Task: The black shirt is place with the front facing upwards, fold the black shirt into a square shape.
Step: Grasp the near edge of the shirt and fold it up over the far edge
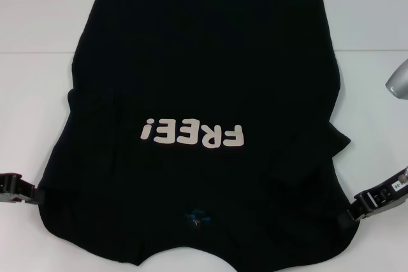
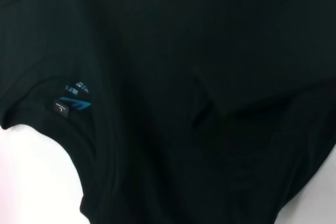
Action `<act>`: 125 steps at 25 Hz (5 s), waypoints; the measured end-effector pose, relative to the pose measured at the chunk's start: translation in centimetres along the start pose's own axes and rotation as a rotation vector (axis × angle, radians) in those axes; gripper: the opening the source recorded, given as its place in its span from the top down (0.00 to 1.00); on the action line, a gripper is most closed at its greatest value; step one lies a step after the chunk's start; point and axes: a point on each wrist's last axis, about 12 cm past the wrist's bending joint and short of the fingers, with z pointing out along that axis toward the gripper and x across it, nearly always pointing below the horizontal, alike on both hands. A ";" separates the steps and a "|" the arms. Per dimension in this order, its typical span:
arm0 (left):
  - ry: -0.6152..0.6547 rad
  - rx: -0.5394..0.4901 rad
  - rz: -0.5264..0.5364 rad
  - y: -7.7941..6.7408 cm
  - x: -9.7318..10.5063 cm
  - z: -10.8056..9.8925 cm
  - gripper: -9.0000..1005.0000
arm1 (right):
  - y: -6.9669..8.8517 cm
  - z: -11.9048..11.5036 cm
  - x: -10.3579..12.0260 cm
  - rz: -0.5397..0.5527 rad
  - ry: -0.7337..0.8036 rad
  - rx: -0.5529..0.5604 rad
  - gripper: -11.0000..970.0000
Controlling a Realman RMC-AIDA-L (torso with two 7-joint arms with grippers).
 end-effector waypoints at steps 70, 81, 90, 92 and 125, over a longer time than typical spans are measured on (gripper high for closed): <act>0.096 -0.025 -0.135 1.2 1.3 0.6 0.14 | -1.3 -4.1 2.7 -0.098 0.044 -0.075 0.93; 0.105 0.000 -0.130 0.7 1.2 0.9 0.14 | -1.3 -4.1 2.7 -0.098 0.043 -0.076 0.93; 0.128 0.018 -0.122 0.2 1.1 1.3 0.14 | -1.3 -4.1 2.7 -0.099 0.042 -0.077 0.93; 0.134 0.021 -0.119 0.1 1.0 1.5 0.14 | -1.3 -4.1 2.7 -0.100 0.042 -0.078 0.93; 0.148 -0.055 -0.058 -0.3 0.4 1.6 0.95 | -1.2 -4.1 2.5 -0.103 0.035 -0.080 0.93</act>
